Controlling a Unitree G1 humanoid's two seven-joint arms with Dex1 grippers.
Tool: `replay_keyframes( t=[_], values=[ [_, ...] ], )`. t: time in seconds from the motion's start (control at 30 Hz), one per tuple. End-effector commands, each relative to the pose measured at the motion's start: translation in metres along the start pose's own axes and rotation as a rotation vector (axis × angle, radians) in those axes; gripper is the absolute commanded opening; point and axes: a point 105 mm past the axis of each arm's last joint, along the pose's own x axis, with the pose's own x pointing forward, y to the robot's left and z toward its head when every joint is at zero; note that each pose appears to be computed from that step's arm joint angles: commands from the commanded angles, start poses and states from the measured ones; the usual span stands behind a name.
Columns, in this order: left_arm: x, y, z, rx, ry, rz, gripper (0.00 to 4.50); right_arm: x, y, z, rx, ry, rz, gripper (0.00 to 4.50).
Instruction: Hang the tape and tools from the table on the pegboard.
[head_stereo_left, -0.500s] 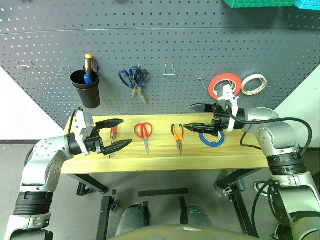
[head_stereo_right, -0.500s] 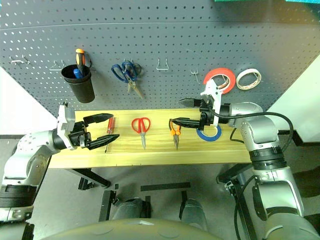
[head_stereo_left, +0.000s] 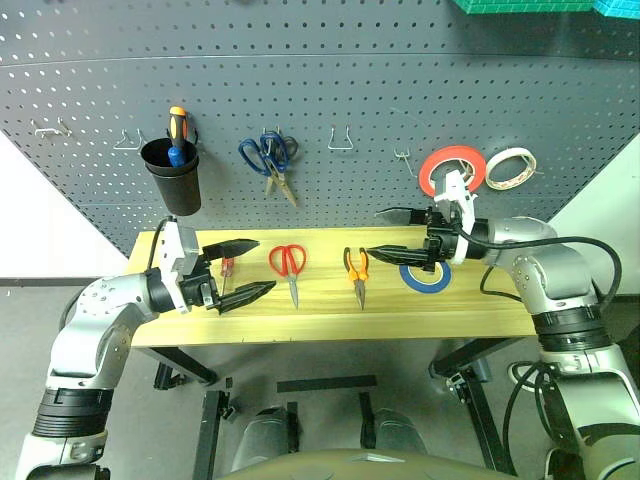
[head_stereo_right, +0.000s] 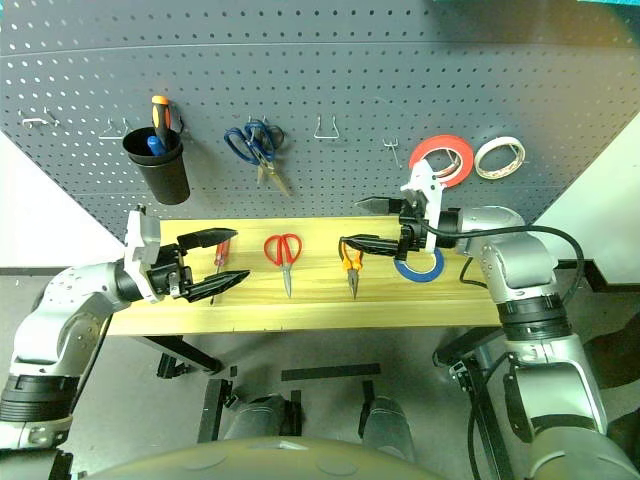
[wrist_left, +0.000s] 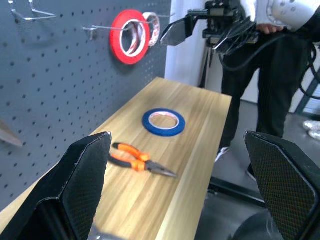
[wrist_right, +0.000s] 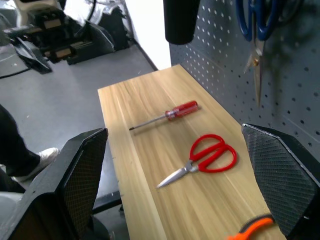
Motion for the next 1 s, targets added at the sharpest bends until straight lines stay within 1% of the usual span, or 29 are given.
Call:
replay_keyframes(
  t=[0.03, 0.1, 0.2, 0.37, 0.5, 0.57, 0.67, 0.77, 0.87, 0.93, 1.0],
  values=[
    [0.013, -0.002, 0.008, 0.044, -0.013, -0.025, 4.46, -0.018, -0.009, 0.001, -0.026, -0.002, -0.07, 4.5],
    [0.014, 0.005, 0.012, 0.047, -0.021, -0.015, 4.46, -0.016, -0.007, 0.001, -0.017, -0.007, -0.084, 4.5],
    [0.018, 0.012, 0.015, 0.058, -0.029, -0.009, 4.46, -0.016, -0.008, -0.009, -0.026, 0.032, -0.12, 4.5],
    [0.022, 0.016, 0.01, 0.069, -0.015, -0.012, 4.46, -0.02, -0.008, -0.018, -0.031, 0.076, -0.164, 4.5],
    [0.022, 0.019, -0.001, 0.078, 0.018, -0.031, 4.46, -0.026, -0.008, -0.033, -0.028, 0.169, -0.198, 4.5],
    [0.024, 0.021, -0.009, 0.087, 0.046, -0.036, 4.46, -0.03, -0.013, -0.044, -0.028, 0.232, -0.231, 4.5],
    [0.029, 0.029, -0.019, 0.128, 0.078, -0.009, 4.46, -0.031, -0.022, -0.048, -0.024, 0.282, -0.274, 4.5],
    [0.04, 0.04, -0.031, 0.203, 0.125, 0.048, 4.46, -0.029, -0.029, -0.058, -0.02, 0.355, -0.286, 4.5],
    [0.054, 0.039, -0.037, 0.204, 0.11, 0.041, 4.46, -0.025, -0.037, -0.064, -0.025, 0.393, -0.305, 4.5],
    [0.065, 0.039, -0.042, 0.241, 0.136, 0.032, 4.46, -0.024, -0.044, -0.066, -0.025, 0.413, -0.321, 4.5],
    [0.073, 0.04, -0.042, 0.255, 0.138, 0.031, 4.46, -0.023, -0.048, -0.067, -0.034, 0.43, -0.332, 4.5]
  ],
)
